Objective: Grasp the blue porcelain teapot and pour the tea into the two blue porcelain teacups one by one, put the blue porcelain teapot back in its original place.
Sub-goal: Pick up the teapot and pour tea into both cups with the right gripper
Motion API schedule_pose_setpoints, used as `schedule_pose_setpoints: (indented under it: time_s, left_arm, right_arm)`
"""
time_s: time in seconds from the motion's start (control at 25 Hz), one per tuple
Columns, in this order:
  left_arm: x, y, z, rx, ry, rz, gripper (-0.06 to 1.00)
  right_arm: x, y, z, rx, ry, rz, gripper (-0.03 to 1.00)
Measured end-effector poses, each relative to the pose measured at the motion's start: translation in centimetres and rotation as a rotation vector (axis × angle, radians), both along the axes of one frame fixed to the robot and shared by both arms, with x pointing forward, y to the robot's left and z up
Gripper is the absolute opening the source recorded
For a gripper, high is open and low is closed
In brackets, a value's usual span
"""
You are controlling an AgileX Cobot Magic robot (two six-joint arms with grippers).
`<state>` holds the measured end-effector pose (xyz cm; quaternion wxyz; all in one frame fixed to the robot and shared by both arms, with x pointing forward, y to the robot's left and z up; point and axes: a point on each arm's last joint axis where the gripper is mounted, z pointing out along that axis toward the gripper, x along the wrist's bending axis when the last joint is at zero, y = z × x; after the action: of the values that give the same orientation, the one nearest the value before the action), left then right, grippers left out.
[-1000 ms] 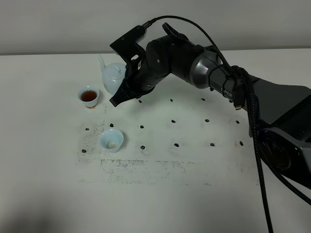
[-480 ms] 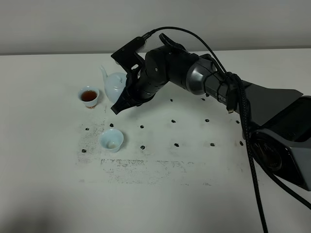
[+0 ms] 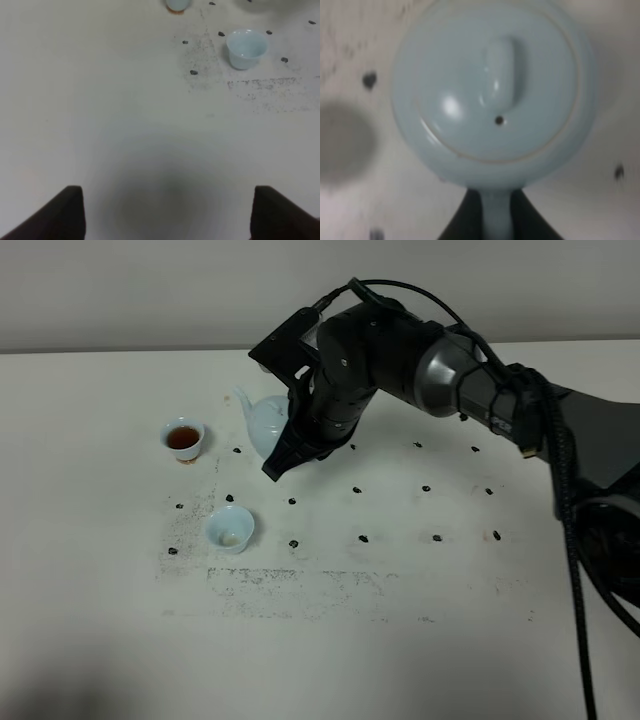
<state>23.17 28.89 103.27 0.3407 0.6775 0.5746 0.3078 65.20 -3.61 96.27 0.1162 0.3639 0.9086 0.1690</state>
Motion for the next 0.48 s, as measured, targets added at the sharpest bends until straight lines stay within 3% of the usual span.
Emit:
schedule_pose_setpoints:
  time_s: [0.24, 0.48]
  left_arm:
    - [0.0, 0.0, 0.0, 0.0, 0.0, 0.0, 0.65]
    - [0.0, 0.0, 0.0, 0.0, 0.0, 0.0, 0.65]
  right_arm:
    - [-4.0, -3.9, 1.0, 0.01, -0.064, -0.013, 0.04]
    - [-6.6, -6.0, -0.1, -0.084, -0.233, 0.193, 0.04]
